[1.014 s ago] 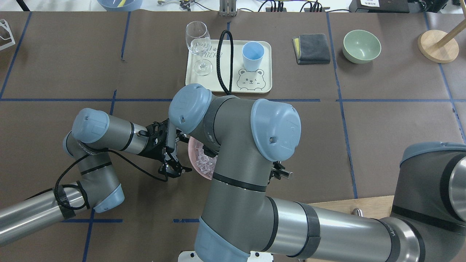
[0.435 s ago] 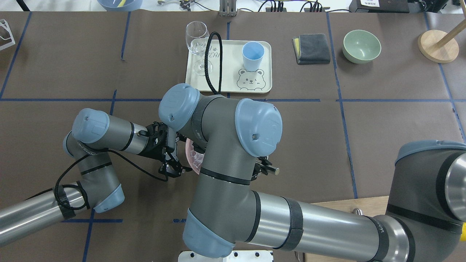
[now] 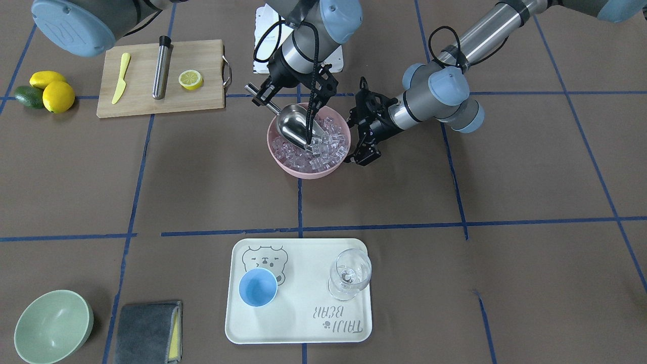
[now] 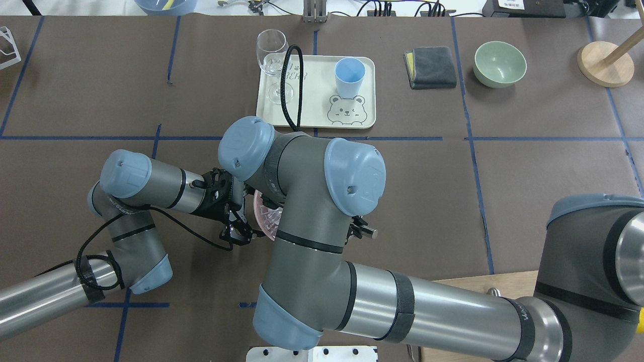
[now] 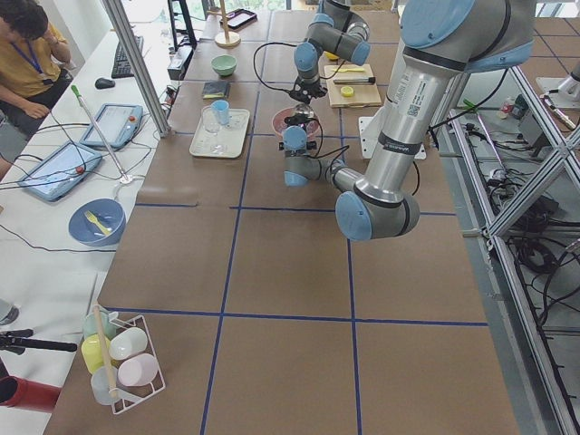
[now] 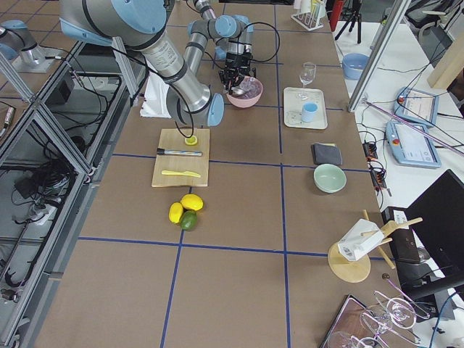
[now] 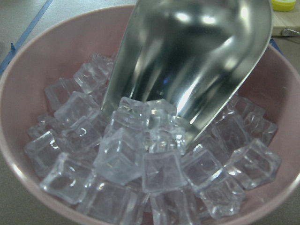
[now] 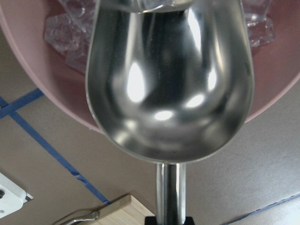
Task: Put ice in cup with scoop
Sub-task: 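Dig the scoop into the ice cubes while the left gripper holds the bowl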
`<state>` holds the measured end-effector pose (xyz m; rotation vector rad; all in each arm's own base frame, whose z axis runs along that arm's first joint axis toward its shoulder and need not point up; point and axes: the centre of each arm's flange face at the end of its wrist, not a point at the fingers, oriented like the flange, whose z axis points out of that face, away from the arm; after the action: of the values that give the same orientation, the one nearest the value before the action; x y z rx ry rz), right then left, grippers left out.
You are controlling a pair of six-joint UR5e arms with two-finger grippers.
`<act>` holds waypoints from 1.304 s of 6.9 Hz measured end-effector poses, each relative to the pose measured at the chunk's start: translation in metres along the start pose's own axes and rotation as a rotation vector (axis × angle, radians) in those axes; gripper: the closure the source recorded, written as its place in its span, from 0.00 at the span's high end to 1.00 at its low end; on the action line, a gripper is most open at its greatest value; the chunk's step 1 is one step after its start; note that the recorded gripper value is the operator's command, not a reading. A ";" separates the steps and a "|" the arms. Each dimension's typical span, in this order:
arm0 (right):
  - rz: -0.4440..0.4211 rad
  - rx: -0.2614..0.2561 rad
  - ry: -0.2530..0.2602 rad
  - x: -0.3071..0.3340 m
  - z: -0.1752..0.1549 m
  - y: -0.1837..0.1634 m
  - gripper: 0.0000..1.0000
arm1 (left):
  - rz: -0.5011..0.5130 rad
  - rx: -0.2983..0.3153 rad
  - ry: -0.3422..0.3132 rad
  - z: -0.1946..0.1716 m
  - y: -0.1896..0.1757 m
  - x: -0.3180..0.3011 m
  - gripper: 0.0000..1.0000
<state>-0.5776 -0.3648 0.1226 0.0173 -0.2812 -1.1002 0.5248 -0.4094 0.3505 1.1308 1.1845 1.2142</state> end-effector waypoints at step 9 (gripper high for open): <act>0.020 0.142 -0.014 0.008 0.047 -0.002 0.00 | 0.002 0.004 -0.008 0.001 -0.004 -0.001 1.00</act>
<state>-0.5874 -0.3670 0.1694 0.1330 -0.3707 -1.0591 0.5261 -0.4107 0.3466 1.1395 1.1801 1.2086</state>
